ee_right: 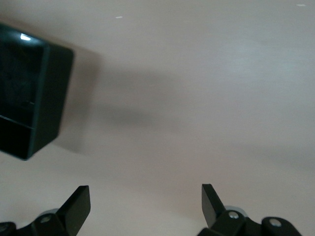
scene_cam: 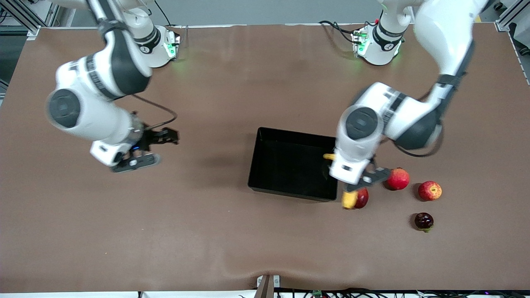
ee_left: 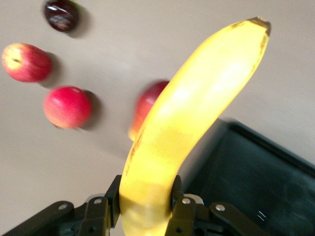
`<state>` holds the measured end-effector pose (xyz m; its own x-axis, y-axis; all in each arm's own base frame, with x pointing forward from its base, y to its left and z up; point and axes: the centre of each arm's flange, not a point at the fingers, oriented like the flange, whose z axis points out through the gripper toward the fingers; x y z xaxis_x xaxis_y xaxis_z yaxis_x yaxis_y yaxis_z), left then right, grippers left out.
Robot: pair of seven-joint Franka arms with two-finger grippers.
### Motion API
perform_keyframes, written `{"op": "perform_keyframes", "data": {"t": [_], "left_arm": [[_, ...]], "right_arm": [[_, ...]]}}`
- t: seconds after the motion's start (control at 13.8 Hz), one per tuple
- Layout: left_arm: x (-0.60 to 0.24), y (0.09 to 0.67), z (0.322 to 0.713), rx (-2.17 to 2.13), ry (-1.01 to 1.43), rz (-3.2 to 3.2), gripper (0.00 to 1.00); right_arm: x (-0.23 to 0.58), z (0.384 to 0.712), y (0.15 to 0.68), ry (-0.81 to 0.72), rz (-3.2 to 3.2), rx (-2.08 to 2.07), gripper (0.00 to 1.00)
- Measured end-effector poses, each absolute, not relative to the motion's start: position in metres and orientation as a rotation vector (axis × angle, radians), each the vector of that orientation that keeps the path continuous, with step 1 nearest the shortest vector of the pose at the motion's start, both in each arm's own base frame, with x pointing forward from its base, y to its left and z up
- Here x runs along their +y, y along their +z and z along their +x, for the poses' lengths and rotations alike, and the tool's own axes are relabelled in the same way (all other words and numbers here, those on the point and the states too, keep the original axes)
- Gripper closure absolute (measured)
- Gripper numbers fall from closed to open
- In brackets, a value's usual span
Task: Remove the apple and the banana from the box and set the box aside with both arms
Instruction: 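Lift the banana out while the right gripper reaches the tray rim, then place the banana by the mango while the right gripper grips the tray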
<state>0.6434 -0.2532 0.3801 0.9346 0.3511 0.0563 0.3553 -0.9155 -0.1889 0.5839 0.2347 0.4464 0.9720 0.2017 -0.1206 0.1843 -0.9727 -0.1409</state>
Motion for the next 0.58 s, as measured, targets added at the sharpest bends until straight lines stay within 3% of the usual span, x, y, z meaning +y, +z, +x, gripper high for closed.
{"op": "perform_keyframes", "data": {"t": [0.22,0.58], "left_arm": [[-0.171,0.366,0.67,-0.564,0.04,-2.889,0.58],[-0.119,0.327,0.686,-0.386,0.126,-2.952,0.58]], "right_arm": [[0.304,0.566,0.426,0.165,-3.01,-0.22,0.0],[0.383,0.573,0.352,0.108,-3.062,0.007,0.0]]}}
